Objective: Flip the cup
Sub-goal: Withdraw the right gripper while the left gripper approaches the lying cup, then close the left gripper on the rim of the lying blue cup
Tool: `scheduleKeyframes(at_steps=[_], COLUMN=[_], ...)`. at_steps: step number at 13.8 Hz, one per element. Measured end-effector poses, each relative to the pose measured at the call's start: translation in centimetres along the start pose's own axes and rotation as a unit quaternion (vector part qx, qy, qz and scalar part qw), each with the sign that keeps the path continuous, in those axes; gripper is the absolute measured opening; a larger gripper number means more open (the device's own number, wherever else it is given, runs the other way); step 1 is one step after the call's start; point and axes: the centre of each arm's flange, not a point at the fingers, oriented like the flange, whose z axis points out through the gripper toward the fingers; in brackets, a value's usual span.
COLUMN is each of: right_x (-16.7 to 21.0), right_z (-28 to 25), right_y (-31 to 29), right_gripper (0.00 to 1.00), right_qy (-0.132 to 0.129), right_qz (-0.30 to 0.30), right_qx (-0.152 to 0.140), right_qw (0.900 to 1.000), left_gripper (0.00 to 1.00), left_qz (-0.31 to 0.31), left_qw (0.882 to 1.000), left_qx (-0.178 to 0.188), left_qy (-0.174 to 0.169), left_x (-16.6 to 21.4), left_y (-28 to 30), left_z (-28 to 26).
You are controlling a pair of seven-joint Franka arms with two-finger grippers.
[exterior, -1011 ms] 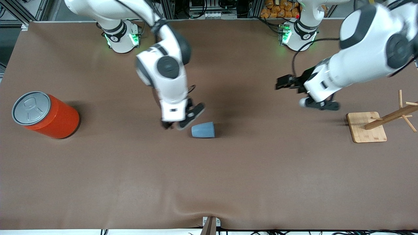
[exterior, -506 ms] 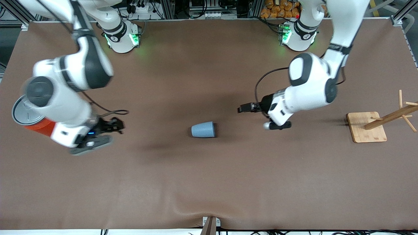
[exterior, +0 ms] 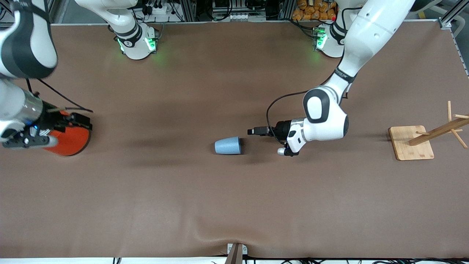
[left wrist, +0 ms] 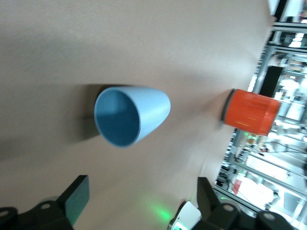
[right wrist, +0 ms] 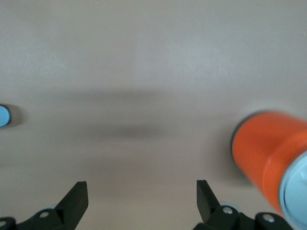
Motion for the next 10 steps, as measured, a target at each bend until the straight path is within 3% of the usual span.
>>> scheduleKeyframes(at_steps=[5, 8, 10], right_x=[-3.8, -4.8, -4.9], right_z=[-4.7, -7.6, -8.8], right_y=[0.7, 1.2, 1.3], right_gripper=[1.0, 1.0, 1.0], right_qy=[-0.006, -0.009, -0.002], right_qz=[0.028, 0.029, 0.029], right_qx=[-0.002, -0.036, -0.04], right_qw=[1.0, 0.999, 0.999], left_gripper=[0.9, 0.86, 0.85], left_qz=[0.005, 0.001, 0.003], left_qw=[1.0, 1.0, 1.0], left_qx=[-0.03, -0.03, -0.029], left_qy=[-0.006, -0.009, -0.008], left_x=[1.1, 1.3, 1.3], left_y=[-1.1, -1.7, -1.6], left_z=[3.9, 4.8, 5.3])
